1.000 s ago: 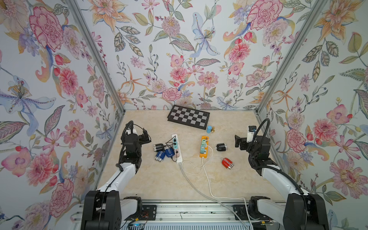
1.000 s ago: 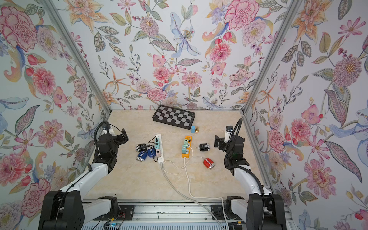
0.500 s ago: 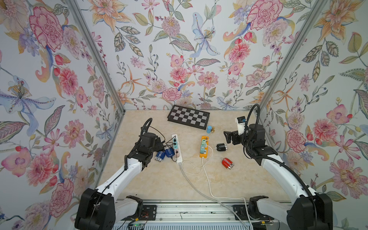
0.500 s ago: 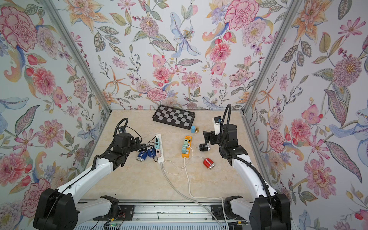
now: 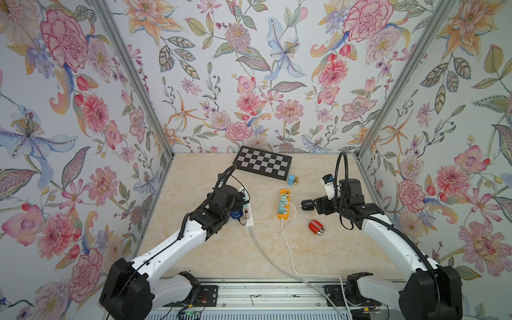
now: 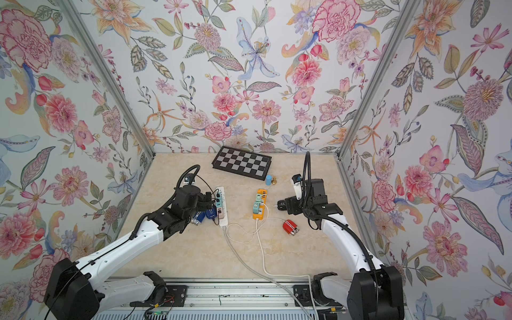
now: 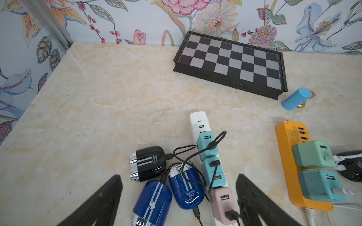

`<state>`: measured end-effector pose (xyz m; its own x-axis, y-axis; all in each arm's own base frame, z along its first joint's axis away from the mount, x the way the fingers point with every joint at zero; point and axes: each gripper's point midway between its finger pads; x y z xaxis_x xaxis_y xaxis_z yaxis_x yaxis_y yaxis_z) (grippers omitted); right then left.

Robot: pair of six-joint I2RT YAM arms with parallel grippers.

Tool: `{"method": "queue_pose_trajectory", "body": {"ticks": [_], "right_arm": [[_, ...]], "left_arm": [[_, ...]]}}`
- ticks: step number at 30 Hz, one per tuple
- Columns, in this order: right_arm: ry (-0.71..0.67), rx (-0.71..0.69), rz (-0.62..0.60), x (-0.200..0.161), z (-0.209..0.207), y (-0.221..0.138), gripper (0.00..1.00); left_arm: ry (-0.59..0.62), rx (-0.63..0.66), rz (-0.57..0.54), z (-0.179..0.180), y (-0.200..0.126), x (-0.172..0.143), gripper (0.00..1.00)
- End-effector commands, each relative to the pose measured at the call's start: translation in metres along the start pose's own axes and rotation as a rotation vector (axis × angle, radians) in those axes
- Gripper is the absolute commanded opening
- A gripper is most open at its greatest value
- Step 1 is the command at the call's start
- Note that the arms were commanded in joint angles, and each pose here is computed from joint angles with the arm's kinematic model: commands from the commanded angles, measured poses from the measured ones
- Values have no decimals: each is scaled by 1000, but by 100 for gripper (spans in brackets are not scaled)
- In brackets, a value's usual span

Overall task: Unplug the electric shaver
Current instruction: Pick up the electric shaver from the center of the board.

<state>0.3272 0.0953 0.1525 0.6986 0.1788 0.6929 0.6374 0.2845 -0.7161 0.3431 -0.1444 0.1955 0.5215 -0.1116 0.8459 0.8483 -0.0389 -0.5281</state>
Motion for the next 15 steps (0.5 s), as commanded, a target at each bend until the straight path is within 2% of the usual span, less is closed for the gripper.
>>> {"method": "queue_pose_trajectory", "body": {"ticks": [1, 4, 7, 12, 15], "right_arm": [[-177, 67, 61, -25, 12, -3, 67], [-205, 98, 47, -24, 12, -5, 66], [-241, 119, 28, -22, 9, -11, 77], [-344, 154, 165, -53, 9, -10, 82], [-340, 175, 227, -66, 8, -4, 82]], "left_arm": [[39, -47, -17, -20, 11, 14, 94], [55, -85, -33, -33, 20, 26, 95], [63, -137, -60, -49, 25, 41, 95], [62, -217, -108, -70, 31, 64, 96], [63, -242, -142, -78, 30, 76, 97]]}}
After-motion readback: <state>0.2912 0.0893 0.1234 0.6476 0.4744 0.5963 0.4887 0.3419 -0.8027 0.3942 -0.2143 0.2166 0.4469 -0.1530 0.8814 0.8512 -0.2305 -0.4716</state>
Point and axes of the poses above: each gripper's point midway between its finger pads, its own y axis out along the fingers, its own z axis along the line the jaws close on, x = y × z, and after that the axes turned 8 degrees about y, right-handed
